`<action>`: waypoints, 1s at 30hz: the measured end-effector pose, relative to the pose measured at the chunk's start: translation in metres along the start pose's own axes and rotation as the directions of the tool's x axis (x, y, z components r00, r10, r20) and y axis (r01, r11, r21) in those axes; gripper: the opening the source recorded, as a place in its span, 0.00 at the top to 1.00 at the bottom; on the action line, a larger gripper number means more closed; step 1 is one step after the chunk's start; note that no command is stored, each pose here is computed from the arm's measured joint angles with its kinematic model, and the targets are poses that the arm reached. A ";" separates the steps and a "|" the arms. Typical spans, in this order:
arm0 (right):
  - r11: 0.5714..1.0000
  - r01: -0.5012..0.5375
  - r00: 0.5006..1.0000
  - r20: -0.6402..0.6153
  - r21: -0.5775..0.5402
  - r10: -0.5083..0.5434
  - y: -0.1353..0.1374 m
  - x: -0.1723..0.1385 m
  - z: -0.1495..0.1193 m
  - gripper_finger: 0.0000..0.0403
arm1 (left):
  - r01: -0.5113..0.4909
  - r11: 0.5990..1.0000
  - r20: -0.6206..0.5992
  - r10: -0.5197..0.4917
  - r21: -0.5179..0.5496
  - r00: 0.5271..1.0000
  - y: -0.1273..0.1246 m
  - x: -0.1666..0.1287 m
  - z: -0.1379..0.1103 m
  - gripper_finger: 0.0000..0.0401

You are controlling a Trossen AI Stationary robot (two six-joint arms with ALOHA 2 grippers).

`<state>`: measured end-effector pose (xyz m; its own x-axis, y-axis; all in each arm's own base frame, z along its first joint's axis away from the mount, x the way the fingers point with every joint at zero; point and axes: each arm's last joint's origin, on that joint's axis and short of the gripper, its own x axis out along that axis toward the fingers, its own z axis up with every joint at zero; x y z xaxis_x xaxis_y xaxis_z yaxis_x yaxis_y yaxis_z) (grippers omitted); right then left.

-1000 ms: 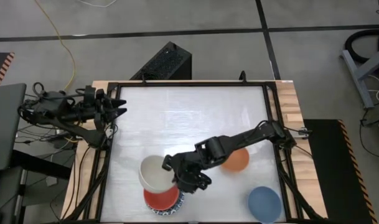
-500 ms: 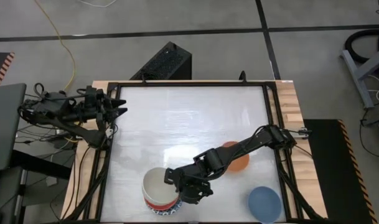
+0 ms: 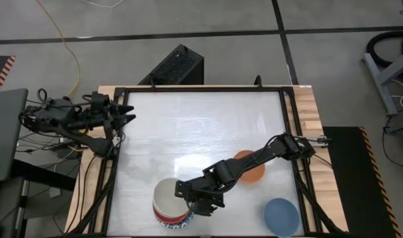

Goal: Nest bowls inside each other
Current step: Stack the white bowl on top of the orange bowl

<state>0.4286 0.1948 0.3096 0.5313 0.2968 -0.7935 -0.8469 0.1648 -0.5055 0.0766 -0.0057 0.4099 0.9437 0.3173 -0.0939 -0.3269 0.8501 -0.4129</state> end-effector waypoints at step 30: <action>0.994 -0.062 0.998 -0.026 0.085 0.065 -0.001 0.020 -0.018 0.86 | -0.031 0.999 0.004 0.031 0.019 1.000 0.001 0.000 -0.001 0.45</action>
<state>0.4407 0.1836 0.2878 0.4757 0.2822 -0.8331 -0.8770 0.2255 -0.4244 0.0762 -0.0049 0.4086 0.9329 0.3450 -0.1033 -0.3570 0.8477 -0.3924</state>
